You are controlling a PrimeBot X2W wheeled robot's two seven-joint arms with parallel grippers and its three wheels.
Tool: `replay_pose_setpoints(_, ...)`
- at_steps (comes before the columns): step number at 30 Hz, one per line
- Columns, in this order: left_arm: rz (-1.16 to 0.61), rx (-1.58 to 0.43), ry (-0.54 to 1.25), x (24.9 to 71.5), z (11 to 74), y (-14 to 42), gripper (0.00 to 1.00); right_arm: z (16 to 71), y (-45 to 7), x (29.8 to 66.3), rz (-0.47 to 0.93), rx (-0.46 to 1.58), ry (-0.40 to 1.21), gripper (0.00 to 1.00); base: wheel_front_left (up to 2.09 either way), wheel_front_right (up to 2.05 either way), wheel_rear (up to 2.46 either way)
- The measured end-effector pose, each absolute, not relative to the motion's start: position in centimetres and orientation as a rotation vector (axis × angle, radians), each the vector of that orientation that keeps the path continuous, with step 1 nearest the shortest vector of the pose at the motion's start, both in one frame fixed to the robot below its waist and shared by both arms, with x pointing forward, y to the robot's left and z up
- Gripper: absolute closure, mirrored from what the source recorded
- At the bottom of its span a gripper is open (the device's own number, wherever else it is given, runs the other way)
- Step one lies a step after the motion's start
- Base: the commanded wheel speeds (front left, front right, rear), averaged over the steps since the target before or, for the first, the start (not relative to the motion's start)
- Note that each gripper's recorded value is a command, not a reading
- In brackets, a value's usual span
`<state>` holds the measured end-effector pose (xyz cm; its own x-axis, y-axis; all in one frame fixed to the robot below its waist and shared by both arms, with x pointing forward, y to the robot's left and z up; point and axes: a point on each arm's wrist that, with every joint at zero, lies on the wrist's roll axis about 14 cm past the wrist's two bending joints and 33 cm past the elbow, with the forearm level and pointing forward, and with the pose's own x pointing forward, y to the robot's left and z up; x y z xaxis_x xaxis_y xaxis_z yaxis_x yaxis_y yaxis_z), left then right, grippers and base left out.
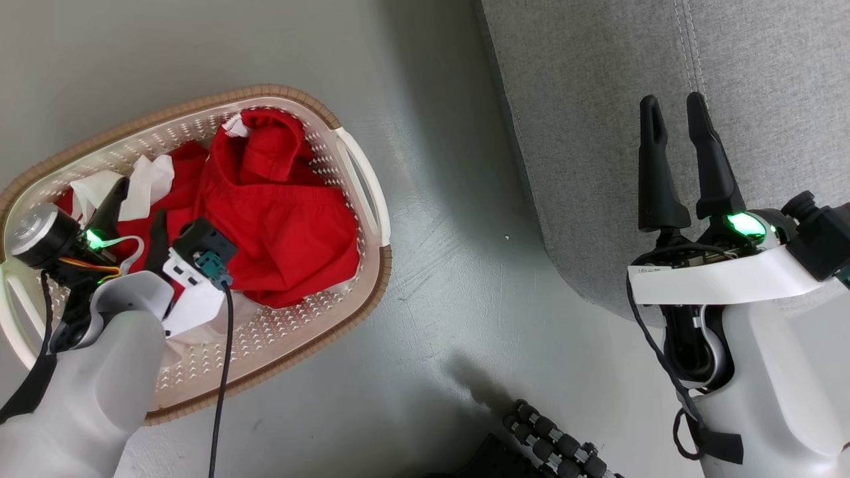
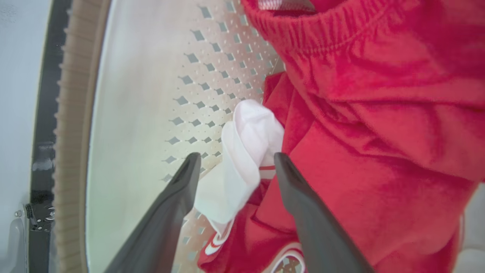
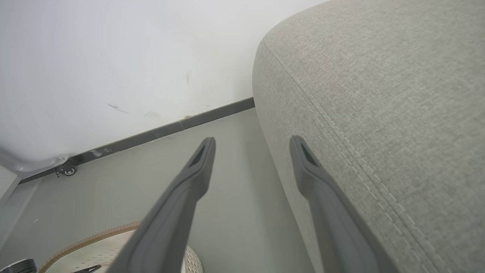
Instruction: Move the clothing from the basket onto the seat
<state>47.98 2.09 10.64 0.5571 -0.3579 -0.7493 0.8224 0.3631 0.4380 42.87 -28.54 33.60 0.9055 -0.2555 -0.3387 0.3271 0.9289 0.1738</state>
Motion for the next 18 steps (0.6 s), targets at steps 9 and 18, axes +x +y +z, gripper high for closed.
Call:
replay_pose_setpoints(9,-0.799,0.931,0.629,48.3,10.2,3.0,0.97,33.5,-28.5,42.8,-0.303,0.231,0.321,0.00,0.00,0.00,0.00)
replay_pose_setpoints(18,-0.806,0.906,0.631,47.9,10.4,2.0,1.00,33.6,-28.6,42.8,-0.305,0.230,0.318,0.00,0.00,0.00,0.00)
